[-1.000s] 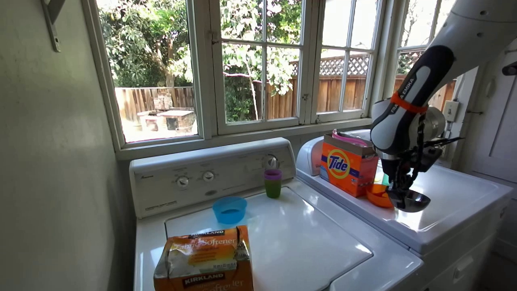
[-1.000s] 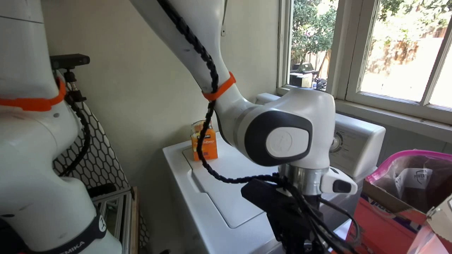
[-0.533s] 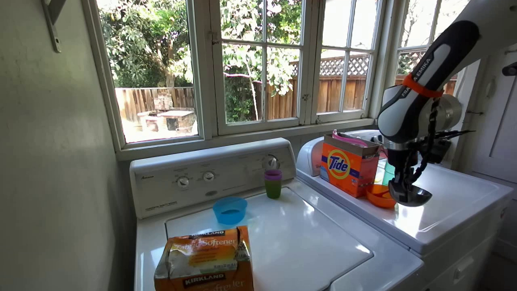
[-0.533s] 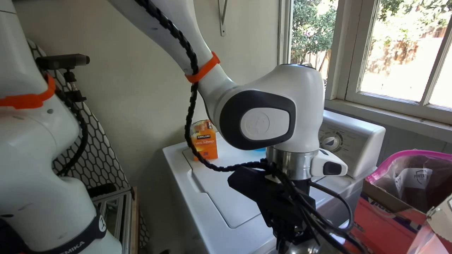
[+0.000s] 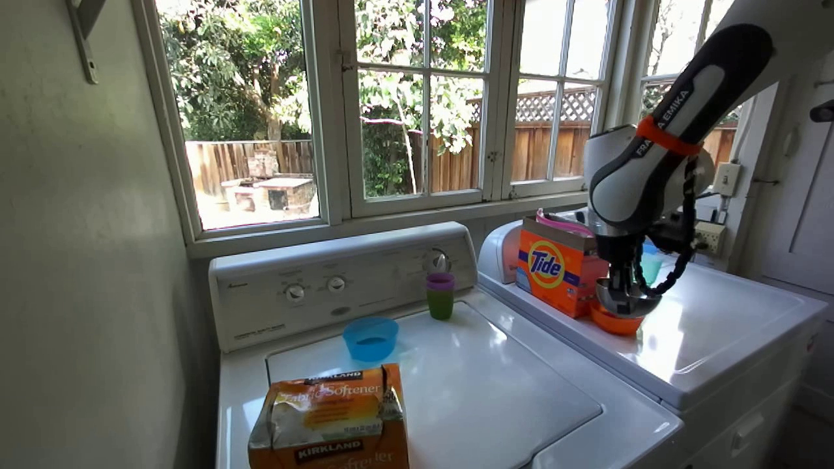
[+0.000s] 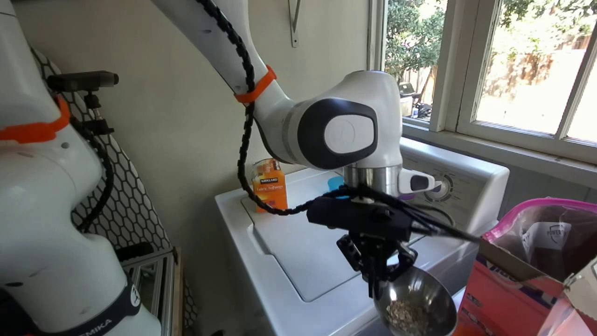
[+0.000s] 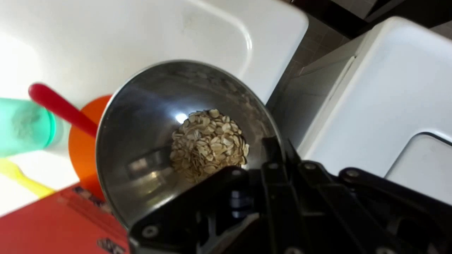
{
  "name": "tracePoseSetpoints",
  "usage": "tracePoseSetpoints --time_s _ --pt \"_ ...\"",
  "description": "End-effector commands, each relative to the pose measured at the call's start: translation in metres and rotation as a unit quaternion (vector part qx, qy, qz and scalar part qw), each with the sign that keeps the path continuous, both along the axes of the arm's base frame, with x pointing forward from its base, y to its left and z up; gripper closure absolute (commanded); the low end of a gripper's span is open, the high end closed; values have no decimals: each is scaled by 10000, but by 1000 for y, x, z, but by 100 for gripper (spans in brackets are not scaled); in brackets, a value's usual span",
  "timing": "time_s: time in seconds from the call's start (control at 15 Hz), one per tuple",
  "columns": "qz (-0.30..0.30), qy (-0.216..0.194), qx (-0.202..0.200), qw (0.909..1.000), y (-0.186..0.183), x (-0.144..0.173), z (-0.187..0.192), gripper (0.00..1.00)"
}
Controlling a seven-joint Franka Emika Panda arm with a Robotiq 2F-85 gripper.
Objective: Move the silver bowl and place it next to the stacked cups then move the orange bowl and place it next to the blue bowl
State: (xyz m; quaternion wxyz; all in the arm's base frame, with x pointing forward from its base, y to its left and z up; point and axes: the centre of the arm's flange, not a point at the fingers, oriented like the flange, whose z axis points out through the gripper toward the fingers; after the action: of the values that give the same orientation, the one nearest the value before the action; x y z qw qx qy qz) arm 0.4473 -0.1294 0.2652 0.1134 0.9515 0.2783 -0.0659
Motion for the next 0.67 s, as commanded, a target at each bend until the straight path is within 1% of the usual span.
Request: tracePoseSetpoints --time_s 0.0,0.13,0.33,0.47,0.6 --pt "957 -160 -366 9946 64 10 23 99" --pt "1556 -193 -486 9864 99 22 29 99" --pt "2401 -204 -452 9695 141 34 30 99" --pt "2888 -152 -538 9558 156 40 25 99" --pt "3333 -13 -677 9404 162 50 16 99"
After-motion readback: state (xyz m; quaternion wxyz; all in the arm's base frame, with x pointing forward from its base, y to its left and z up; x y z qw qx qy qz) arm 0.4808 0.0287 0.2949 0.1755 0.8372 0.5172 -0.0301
